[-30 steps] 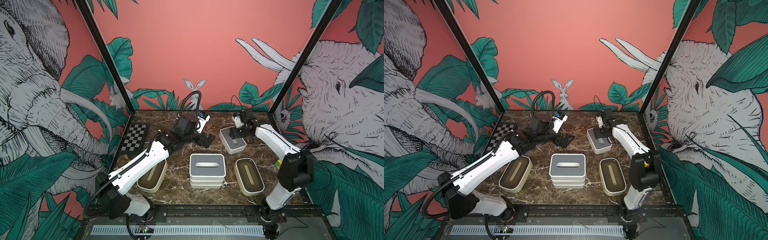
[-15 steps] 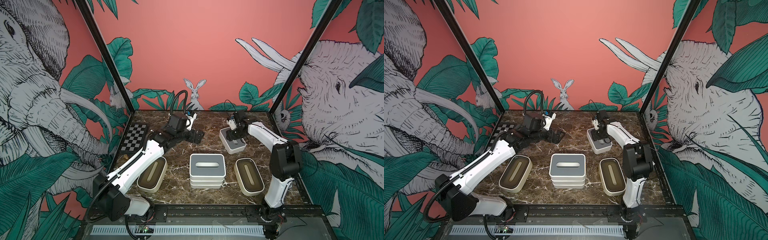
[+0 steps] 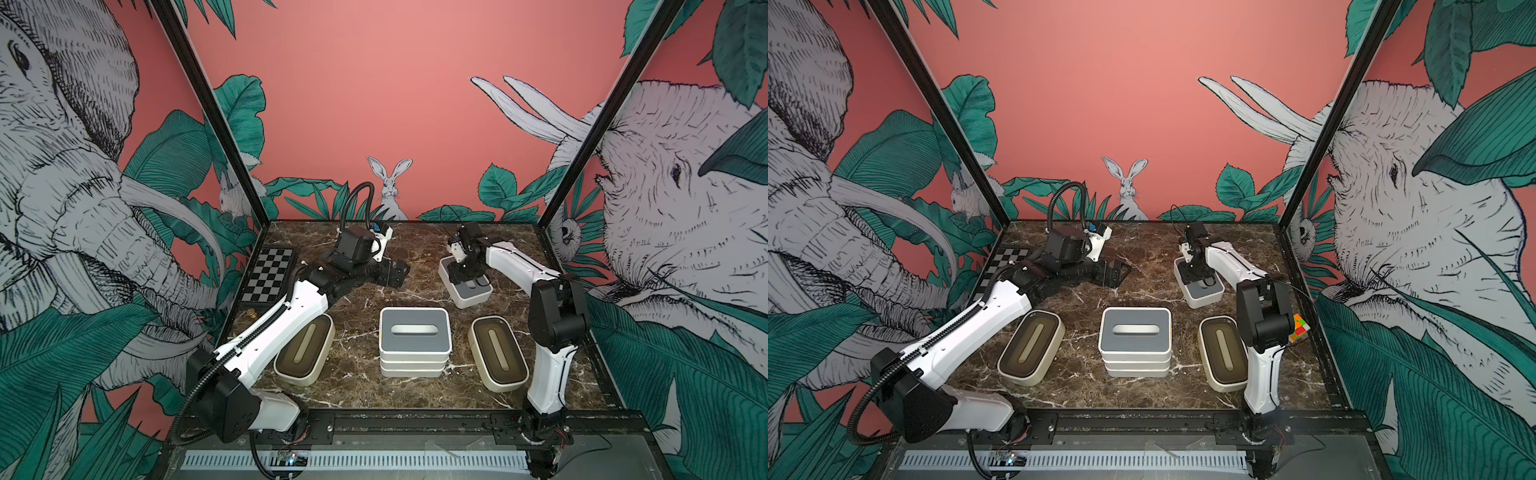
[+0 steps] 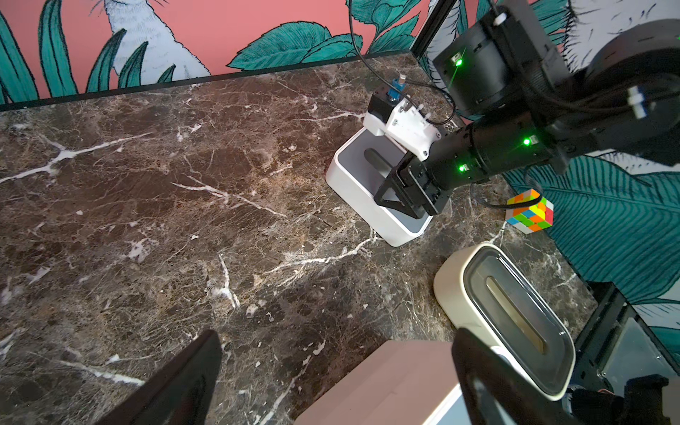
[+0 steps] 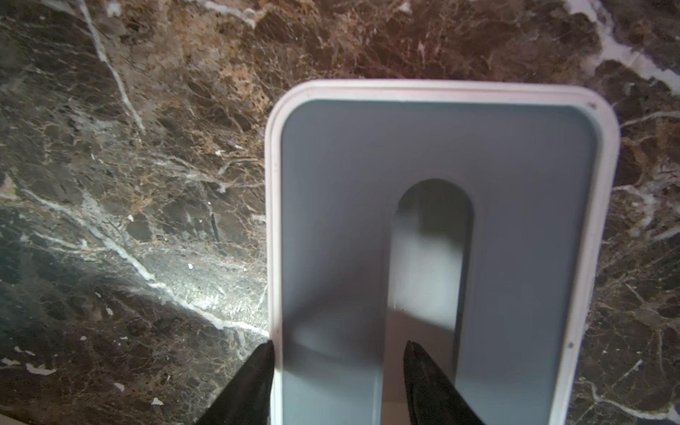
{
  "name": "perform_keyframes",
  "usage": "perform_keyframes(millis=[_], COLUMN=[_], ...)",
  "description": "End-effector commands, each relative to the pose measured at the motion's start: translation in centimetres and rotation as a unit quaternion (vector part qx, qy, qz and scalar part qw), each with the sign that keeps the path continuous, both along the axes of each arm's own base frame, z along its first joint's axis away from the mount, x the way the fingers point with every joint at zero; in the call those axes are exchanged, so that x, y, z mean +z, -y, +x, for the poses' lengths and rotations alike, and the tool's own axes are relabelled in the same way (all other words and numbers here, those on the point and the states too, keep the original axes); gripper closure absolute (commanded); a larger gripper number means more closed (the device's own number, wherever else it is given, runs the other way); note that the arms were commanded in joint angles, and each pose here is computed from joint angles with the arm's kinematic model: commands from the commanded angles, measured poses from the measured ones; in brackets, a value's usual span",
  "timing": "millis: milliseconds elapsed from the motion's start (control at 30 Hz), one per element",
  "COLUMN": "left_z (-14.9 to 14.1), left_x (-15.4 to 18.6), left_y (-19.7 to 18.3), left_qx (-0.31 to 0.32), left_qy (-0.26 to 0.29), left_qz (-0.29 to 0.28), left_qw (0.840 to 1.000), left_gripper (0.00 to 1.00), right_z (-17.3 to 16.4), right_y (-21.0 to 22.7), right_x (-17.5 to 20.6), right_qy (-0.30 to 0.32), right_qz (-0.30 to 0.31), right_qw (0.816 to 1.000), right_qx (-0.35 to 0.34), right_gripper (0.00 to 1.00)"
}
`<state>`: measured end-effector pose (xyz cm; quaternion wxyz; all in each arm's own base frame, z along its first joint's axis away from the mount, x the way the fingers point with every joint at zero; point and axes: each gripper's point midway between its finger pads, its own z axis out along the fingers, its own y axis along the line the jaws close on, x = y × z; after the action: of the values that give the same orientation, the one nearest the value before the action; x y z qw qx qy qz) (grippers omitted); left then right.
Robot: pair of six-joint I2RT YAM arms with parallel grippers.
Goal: Stack the tissue boxes
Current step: Pick up the tissue box from the center of the board.
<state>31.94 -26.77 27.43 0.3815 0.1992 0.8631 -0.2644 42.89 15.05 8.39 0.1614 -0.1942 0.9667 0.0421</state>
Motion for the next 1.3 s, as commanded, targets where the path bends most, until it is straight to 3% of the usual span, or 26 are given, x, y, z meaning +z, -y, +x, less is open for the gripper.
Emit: perform_keyframes(millis=[0,900,1267], left_z=[0.0,-0.2,-0.4], left_x=[0.9,0.2,-0.1], left_y=[-0.1,-0.4,-0.6], left_qx=[0.000,0.008,0.007], left_qy=[0.007,-0.005,-0.002], left_qz=[-0.018,-0.025,-0.021], left_qw=[1.000,1.000,1.000], left_gripper=[0.00,0.00,0.00], right_z=[-0.5,-1.5,-1.5], right_y=[0.3,-1.4,-1.2], right_x=[-0.3,0.1,-0.1], right_qy=[-0.009,-0.005,-0.010], right_qz=[-0.017,0.011,-0.010], right_qw=[1.000,0.999,0.999], right_qx=[0.005,0.032,0.033], right_gripper=[0.44,0.33,0.28])
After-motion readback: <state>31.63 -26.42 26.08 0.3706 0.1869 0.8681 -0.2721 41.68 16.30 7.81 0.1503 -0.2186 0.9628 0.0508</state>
